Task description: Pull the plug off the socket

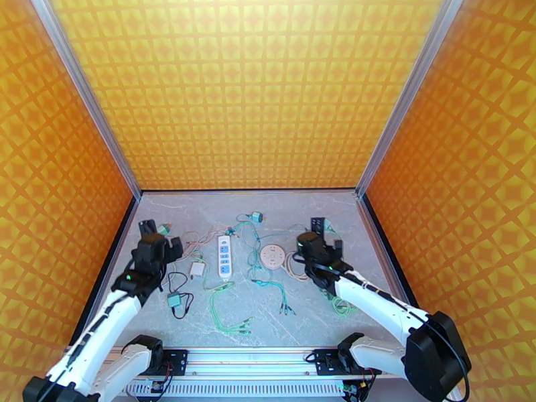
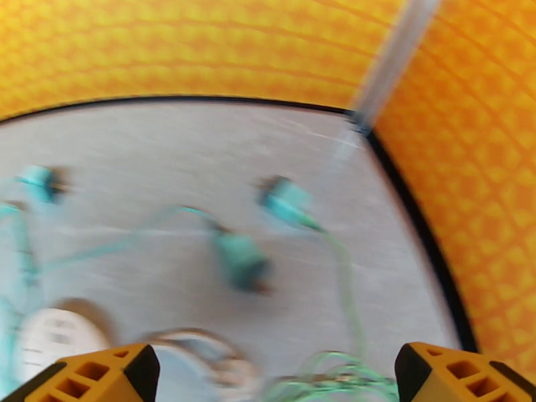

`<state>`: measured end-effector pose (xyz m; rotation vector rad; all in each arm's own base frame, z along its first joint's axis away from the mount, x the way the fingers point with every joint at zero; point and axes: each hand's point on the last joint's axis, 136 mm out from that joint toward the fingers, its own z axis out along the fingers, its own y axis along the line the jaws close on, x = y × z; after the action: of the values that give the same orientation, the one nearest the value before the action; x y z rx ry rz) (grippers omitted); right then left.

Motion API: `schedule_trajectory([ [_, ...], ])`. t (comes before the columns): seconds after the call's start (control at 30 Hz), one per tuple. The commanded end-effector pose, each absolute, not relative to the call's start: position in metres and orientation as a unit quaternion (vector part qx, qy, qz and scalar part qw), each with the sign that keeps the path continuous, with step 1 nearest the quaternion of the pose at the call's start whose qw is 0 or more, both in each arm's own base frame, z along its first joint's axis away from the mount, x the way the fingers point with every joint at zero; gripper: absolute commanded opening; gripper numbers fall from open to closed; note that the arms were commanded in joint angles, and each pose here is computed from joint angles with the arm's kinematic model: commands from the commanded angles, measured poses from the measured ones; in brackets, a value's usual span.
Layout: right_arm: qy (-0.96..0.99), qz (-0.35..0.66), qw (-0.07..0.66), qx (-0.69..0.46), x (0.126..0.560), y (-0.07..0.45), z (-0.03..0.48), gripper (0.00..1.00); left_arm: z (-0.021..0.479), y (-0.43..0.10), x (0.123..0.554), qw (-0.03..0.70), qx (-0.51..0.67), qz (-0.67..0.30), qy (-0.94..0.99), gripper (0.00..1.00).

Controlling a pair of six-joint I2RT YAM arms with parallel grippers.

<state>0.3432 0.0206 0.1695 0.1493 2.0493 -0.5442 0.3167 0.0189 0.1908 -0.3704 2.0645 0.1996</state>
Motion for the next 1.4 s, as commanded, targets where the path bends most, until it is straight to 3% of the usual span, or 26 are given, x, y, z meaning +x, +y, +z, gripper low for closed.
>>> schedule_trajectory([
  [0.0, 0.809, -0.264, 0.517, 0.093, 0.351, -0.008, 0.18, 0.99, 0.19, 0.045, 0.332, 0.525, -0.169, 0.123, 0.825, 0.99],
  [0.17, 0.82, -0.265, 0.497, 0.098, 0.362, -0.024, 0.142, 0.99, 0.142, 0.067, 0.347, 0.479, -0.198, 0.147, 0.843, 0.99],
  [0.33, 0.823, -0.224, 0.511, 0.11, 0.381, -0.028, 0.126, 0.98, 0.114, 0.071, 0.371, 0.492, -0.184, 0.159, 0.836, 0.99],
  [0.63, 0.797, -0.163, 0.578, 0.064, 0.406, -0.01, 0.126, 0.99, 0.119, 0.063, 0.403, 0.566, -0.125, 0.155, 0.8, 0.99],
  [0.7, 0.809, -0.154, 0.563, 0.069, 0.404, -0.011, 0.123, 0.98, 0.116, 0.057, 0.403, 0.562, -0.113, 0.141, 0.807, 0.99],
  [1.0, 0.771, -0.09, 0.63, 0.028, 0.391, 0.003, 0.119, 0.99, 0.109, 0.034, 0.397, 0.612, -0.051, 0.076, 0.786, 0.99],
  [1.37, 0.786, -0.104, 0.606, 0.059, 0.392, -0.01, 0.116, 0.98, 0.11, 0.037, 0.397, 0.606, -0.06, 0.074, 0.79, 0.99],
])
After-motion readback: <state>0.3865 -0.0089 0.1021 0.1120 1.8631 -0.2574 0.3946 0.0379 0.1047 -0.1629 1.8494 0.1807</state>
